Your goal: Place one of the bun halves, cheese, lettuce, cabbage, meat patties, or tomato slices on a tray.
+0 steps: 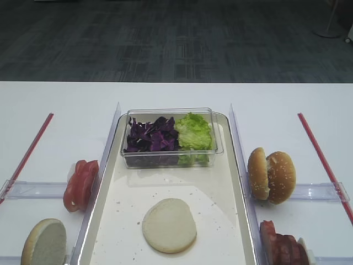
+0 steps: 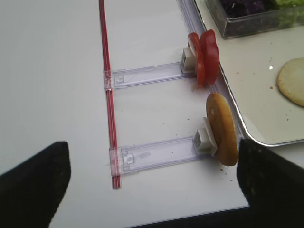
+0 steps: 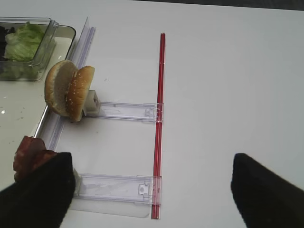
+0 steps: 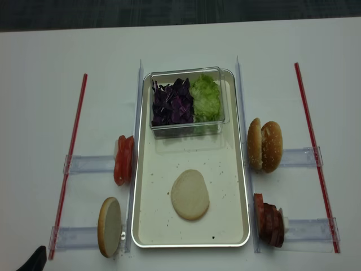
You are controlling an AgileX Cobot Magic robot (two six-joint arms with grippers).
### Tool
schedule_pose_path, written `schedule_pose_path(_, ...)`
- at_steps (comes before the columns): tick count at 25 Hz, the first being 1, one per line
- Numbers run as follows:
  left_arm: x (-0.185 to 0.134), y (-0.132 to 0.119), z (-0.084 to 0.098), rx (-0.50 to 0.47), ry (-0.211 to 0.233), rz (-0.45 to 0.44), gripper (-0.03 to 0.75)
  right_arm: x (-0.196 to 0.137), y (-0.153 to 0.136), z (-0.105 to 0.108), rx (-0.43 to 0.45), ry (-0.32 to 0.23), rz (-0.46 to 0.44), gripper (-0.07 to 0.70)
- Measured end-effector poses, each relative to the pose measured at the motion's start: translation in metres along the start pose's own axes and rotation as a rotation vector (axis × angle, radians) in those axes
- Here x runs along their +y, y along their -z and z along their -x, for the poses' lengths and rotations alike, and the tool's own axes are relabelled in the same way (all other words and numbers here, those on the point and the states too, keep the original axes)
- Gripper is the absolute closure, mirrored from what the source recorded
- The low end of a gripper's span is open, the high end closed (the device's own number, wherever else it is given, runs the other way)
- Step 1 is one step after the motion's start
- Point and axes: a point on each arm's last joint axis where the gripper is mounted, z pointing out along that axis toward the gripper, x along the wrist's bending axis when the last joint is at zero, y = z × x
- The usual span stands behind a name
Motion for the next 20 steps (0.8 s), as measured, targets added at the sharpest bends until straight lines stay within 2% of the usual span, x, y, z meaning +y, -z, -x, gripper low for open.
schedule_pose_path(13, 0.0, 0.0, 0.0, 0.002, 0.001, 0.0, 0.081, 0.0, 0.0, 0.0, 0.0, 0.0, 0.0, -0.046)
schedule_pose_path(20, -0.0021, 0.0028, 0.0005, 0.052, 0.039, 0.028, 0.087, 0.0, 0.0, 0.0, 0.0, 0.0, 0.0, -0.046)
